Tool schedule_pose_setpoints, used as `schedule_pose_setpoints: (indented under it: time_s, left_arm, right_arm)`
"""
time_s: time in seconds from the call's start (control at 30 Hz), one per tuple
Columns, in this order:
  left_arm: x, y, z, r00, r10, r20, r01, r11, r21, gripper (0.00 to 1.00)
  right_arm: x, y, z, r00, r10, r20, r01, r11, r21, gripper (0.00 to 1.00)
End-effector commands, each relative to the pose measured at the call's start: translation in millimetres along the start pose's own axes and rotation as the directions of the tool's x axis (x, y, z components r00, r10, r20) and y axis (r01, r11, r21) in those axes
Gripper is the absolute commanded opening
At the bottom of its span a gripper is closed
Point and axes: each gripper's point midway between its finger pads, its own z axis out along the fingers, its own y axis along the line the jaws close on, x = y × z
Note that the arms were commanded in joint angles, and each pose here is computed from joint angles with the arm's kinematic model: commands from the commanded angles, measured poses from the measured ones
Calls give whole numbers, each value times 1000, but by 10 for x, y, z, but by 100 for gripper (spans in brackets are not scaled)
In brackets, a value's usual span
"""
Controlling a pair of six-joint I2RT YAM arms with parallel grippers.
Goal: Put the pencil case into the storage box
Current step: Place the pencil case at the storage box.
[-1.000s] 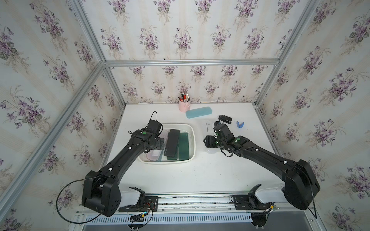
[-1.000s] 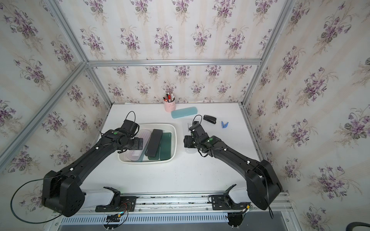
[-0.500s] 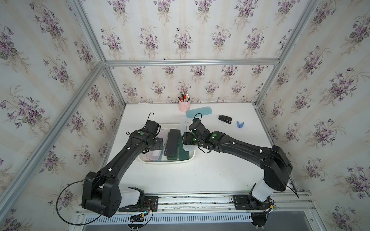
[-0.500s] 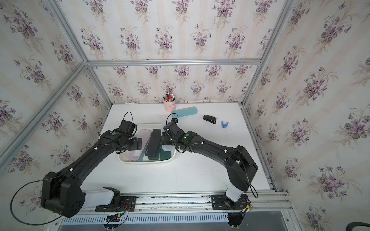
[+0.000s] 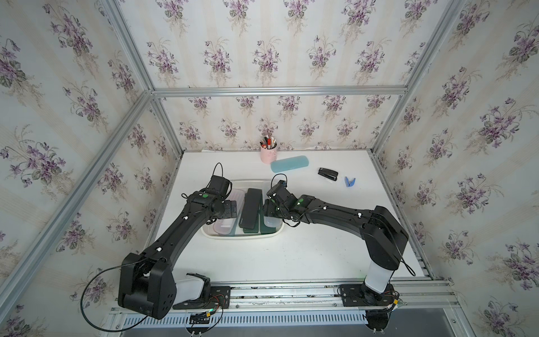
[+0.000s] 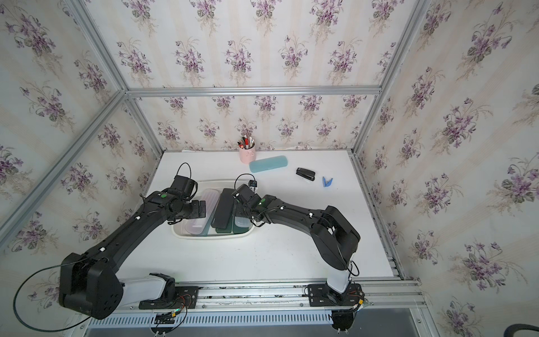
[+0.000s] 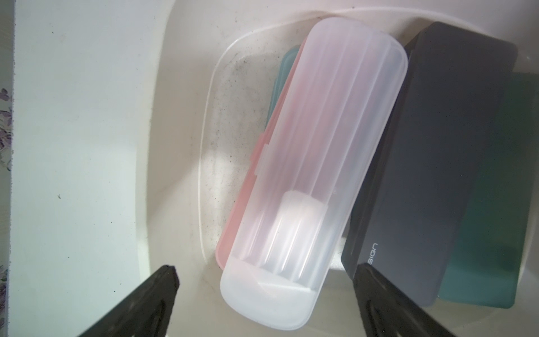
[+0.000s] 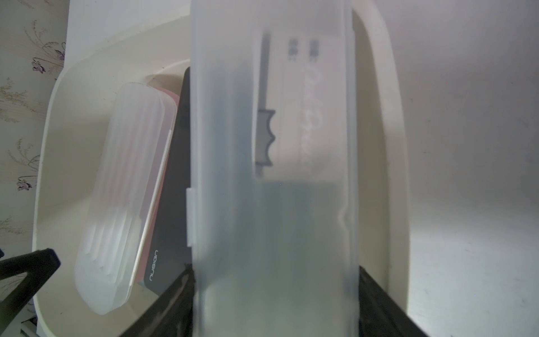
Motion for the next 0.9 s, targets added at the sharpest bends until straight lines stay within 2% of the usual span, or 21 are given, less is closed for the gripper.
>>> schedule_pose_setpoints:
  time_s: [0.0, 0.17, 0.37, 0.57, 0.7, 0.87]
  left_arm:
    - [-10, -14, 2, 1000, 4, 5, -4, 1000, 11, 99]
    - [2, -20, 11, 1000, 7, 1, -7, 1000, 14, 99]
    - [7, -25, 11, 1000, 5, 1, -5, 1000, 19, 99]
    - [7, -2, 1, 1000, 2, 6, -2, 1000, 7, 99]
    - [-5, 57, -72, 999, -20, 26, 20, 1000, -3, 99]
    - [-71, 109, -162, 999, -39, 37, 40, 999, -11, 99]
  right_arm:
    - [28, -8, 12, 999, 32, -5, -32, 999, 6, 83]
    - [69, 154, 17, 1000, -4, -16, 4, 1000, -12, 100]
    - [69, 141, -18, 999, -31, -9, 31, 999, 29, 100]
    - [-49, 56, -245, 997, -28, 70, 25, 999, 31, 100]
    - [-373, -64, -531, 978, -103, 180, 87, 992, 92, 99]
    - [-1046, -521, -556, 973, -126, 191, 97, 983, 157, 99]
